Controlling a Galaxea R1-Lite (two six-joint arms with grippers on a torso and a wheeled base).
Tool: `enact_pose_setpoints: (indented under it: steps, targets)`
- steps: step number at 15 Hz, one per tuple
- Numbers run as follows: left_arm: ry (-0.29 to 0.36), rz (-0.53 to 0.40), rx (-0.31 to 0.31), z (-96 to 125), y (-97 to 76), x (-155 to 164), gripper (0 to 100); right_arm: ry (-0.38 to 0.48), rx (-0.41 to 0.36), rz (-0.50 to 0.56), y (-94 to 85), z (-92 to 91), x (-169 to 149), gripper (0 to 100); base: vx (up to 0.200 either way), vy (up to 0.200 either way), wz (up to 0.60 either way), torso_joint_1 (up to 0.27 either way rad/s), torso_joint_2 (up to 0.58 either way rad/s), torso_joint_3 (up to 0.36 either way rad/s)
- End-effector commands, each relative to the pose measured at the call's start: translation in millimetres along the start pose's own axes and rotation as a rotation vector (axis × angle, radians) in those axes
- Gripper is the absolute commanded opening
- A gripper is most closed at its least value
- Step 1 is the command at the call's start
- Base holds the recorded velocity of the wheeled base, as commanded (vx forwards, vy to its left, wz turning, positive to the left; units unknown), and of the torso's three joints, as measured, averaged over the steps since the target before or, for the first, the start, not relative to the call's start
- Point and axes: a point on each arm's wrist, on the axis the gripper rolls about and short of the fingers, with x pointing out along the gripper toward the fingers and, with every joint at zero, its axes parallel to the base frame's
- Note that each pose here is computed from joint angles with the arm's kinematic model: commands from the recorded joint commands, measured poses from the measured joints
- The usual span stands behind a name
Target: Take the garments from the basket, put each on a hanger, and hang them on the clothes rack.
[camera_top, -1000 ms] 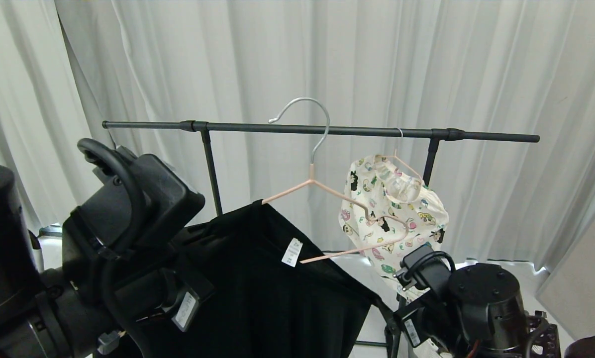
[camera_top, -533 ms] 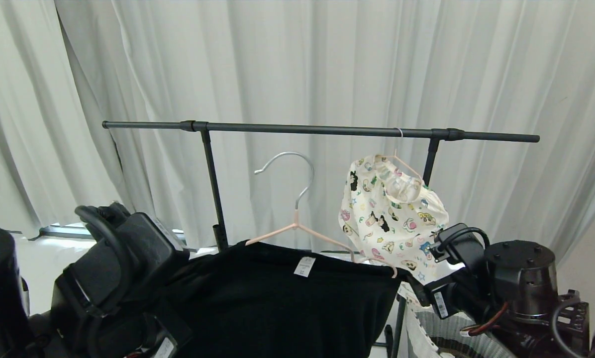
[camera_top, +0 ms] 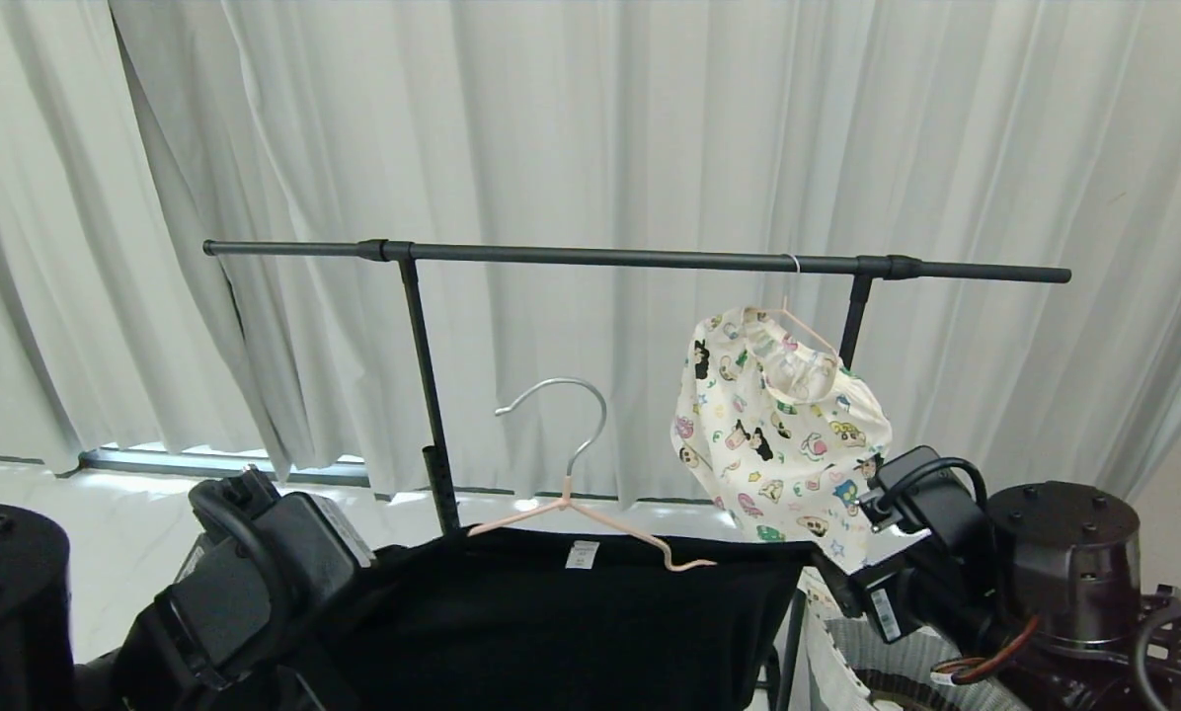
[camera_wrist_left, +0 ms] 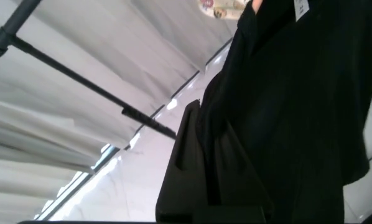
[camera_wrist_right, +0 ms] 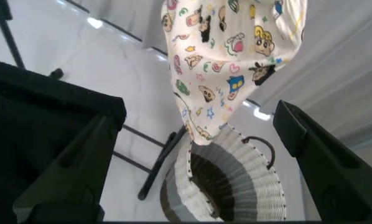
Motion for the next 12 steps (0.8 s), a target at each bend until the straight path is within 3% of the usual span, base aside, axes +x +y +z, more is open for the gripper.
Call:
enact_pose_setpoints:
  steps: [1,4,7,10,12]
  targets:
    - [0.024,0.025,-0.006,3,1.0,6,0,-0.023,-0.019,0.057,9.6,-0.4,-13,100,0.0,0.0,0.0,0.0,0.0,0.0]
    - [0.008,0.053,-0.05,11,7.6,7,0,-0.026,-0.083,0.181,32.3,-10.6,-33,100,0.0,0.0,0.0,0.0,0.0,0.0]
    - [0.019,0.064,-0.061,9,9.4,8,0,-0.086,-0.141,0.348,64.4,-9.6,-60,100,0.0,0.0,0.0,0.0,0.0,0.0]
    - [0.023,0.057,-0.059,6,7.6,7,0,-0.101,-0.153,0.382,69.2,-9.9,-67,100,0.0,0.0,0.0,0.0,0.0,0.0]
    - [-0.037,0.02,-0.063,9,1.2,-1,0,-0.112,-0.14,0.382,67.4,-6.9,-68,100,0.0,0.0,0.0,0.0,0.0,0.0]
